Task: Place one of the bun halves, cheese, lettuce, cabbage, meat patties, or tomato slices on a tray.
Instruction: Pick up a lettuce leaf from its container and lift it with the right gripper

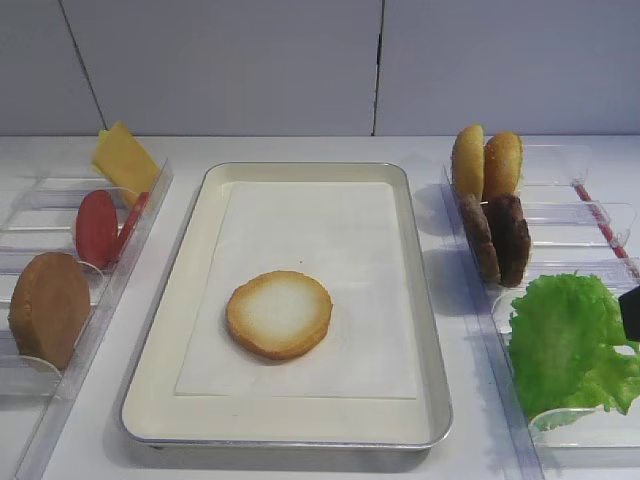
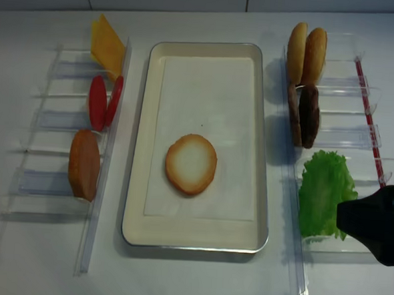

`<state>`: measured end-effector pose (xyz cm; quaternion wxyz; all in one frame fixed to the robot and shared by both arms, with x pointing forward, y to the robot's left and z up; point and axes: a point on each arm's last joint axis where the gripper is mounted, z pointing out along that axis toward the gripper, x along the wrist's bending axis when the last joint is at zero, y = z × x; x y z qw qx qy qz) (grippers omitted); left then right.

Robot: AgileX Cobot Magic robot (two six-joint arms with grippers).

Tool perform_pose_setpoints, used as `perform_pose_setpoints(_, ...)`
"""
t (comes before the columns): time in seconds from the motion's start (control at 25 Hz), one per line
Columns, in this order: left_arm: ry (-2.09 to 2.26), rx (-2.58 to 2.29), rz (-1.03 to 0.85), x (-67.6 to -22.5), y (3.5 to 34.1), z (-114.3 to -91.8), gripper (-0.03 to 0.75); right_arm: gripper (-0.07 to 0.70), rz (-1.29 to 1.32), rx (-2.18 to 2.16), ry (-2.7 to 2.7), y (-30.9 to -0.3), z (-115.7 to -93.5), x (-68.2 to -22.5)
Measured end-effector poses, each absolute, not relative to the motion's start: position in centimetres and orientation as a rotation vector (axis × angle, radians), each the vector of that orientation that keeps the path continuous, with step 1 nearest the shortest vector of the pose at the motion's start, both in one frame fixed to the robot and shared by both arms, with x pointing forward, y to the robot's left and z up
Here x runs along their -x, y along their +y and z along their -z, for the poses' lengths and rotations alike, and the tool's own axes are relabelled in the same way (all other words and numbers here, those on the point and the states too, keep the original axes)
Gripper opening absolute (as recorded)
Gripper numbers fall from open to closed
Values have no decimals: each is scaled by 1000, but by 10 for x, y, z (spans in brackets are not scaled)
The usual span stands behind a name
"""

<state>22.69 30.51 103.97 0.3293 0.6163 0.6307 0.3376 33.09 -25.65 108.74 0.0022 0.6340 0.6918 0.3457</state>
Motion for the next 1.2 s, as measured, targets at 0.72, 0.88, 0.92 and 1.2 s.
perform_pose_setpoints(0.72, 1650, -1612, -883, -227, 305, -1040, 322, 575, -889, -2048, 2257, -245, -1063, -376)
perform_pose_setpoints(0.88, 1650, -1612, -883, -227, 305, -1040, 322, 575, -859, -2035, 2299, -236, -1053, -389)
perform_pose_setpoints(0.92, 1650, -1612, -883, -227, 305, -1040, 322, 575, -846, -2039, 2309, -234, -1051, -392)
perform_pose_setpoints(1.2, 1650, -1612, -883, -227, 305, -1040, 322, 575, -785, -2058, 2296, -232, -1037, -410)
